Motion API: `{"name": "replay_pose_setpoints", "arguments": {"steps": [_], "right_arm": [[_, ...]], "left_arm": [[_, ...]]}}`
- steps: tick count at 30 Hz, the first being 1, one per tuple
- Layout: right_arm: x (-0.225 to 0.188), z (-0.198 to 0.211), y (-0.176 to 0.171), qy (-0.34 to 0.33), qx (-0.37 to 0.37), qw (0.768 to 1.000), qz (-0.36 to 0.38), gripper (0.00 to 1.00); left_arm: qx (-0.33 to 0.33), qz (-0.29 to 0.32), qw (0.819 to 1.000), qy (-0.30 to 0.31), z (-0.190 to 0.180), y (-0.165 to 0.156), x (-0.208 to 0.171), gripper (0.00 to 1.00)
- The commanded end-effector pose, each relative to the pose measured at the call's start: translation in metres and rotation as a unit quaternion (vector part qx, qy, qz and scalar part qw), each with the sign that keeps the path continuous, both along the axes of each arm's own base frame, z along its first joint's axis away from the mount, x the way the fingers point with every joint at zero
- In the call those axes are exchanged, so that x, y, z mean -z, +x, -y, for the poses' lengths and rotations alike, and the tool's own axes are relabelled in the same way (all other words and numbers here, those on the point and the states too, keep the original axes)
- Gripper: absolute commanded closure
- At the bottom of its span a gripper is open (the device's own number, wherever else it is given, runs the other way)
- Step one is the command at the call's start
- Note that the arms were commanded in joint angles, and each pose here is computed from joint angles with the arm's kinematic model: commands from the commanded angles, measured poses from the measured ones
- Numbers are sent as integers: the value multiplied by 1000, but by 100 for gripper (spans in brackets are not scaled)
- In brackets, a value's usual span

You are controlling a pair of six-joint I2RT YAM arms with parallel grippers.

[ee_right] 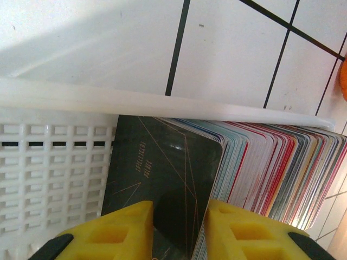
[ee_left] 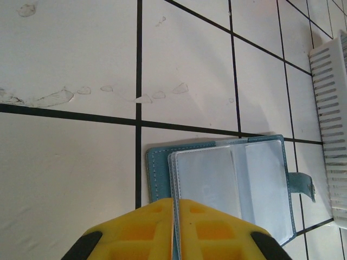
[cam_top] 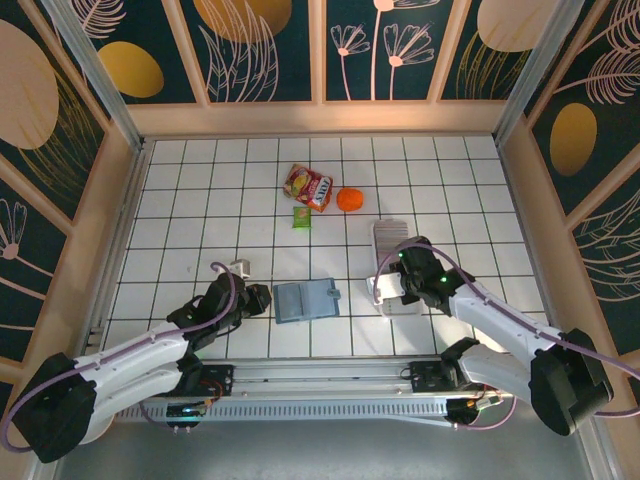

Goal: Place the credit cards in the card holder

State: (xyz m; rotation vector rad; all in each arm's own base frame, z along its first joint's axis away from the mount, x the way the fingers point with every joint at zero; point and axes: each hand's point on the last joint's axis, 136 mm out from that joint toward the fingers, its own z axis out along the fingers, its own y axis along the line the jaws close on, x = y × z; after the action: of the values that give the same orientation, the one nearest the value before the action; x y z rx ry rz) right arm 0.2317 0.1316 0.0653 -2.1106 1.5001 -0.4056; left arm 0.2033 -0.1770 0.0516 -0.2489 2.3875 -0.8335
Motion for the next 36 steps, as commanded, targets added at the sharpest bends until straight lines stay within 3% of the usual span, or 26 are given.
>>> {"name": "replay_pose_setpoints", "arguments": {"steps": [1,9,25,36], "right_arm": [[-18,1,11,6,10,1000,26,73],[-23,1,12,8,12,999,33,81],[-38,4,8,15,24,999,31,87],[-47,5,-22,31,24,999,-32,100]], "left_arm": [[-1,-7,1000,-1,-1,-4,4,89],[-1,-9,1000,-6,0,-5,3,90],[-1,-12,1000,-10,1,-5,2,91],[1,-15,1000,-15,2,-7,2,92]]}}
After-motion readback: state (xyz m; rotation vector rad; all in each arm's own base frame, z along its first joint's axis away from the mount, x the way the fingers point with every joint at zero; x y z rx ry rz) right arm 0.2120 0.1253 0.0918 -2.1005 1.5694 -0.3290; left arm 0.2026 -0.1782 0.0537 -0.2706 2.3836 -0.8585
